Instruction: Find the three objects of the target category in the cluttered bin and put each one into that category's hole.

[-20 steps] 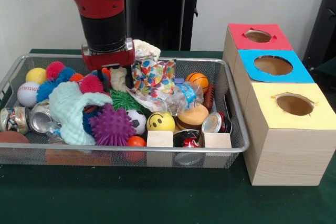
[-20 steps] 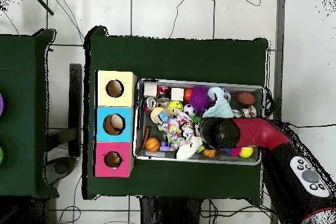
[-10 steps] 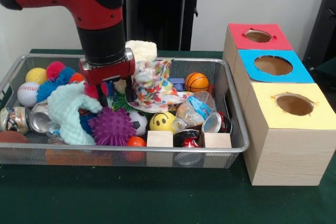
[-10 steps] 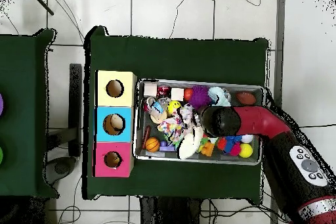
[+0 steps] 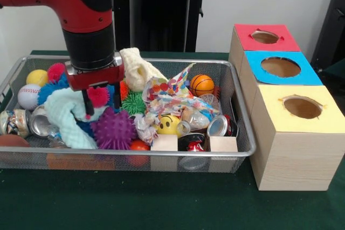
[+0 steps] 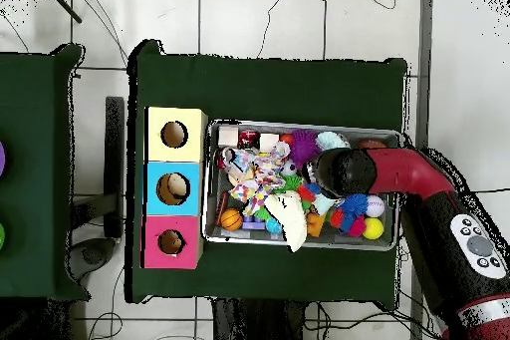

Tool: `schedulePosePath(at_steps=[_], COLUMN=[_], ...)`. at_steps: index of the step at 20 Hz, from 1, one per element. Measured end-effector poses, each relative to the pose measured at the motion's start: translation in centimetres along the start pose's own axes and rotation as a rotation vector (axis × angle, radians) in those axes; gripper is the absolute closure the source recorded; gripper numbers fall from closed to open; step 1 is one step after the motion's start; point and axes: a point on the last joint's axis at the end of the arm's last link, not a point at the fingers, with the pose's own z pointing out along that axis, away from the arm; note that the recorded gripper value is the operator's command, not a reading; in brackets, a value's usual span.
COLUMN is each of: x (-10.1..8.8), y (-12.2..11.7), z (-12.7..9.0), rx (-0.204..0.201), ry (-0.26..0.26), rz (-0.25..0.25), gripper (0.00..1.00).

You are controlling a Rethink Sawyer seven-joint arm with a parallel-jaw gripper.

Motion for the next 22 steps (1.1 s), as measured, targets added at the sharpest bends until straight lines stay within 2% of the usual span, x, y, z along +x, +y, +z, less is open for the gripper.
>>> schedulePosePath(at_steps=[5, 7, 12, 22], x=[-0.4, -0.7, -1.1, 0.9], y=[-1.7, -2.7, -3.6, -3.2], z=[-0.5, -0.6, -1.0, -2.9], rx=[-0.002, 0.007, 0.023, 0.031], ry=[0.004, -0.001, -0.011, 0.008], rz=[-0.009, -0.028, -0.048, -0.061], gripper=[0.0, 0.0, 0.0, 0.0])
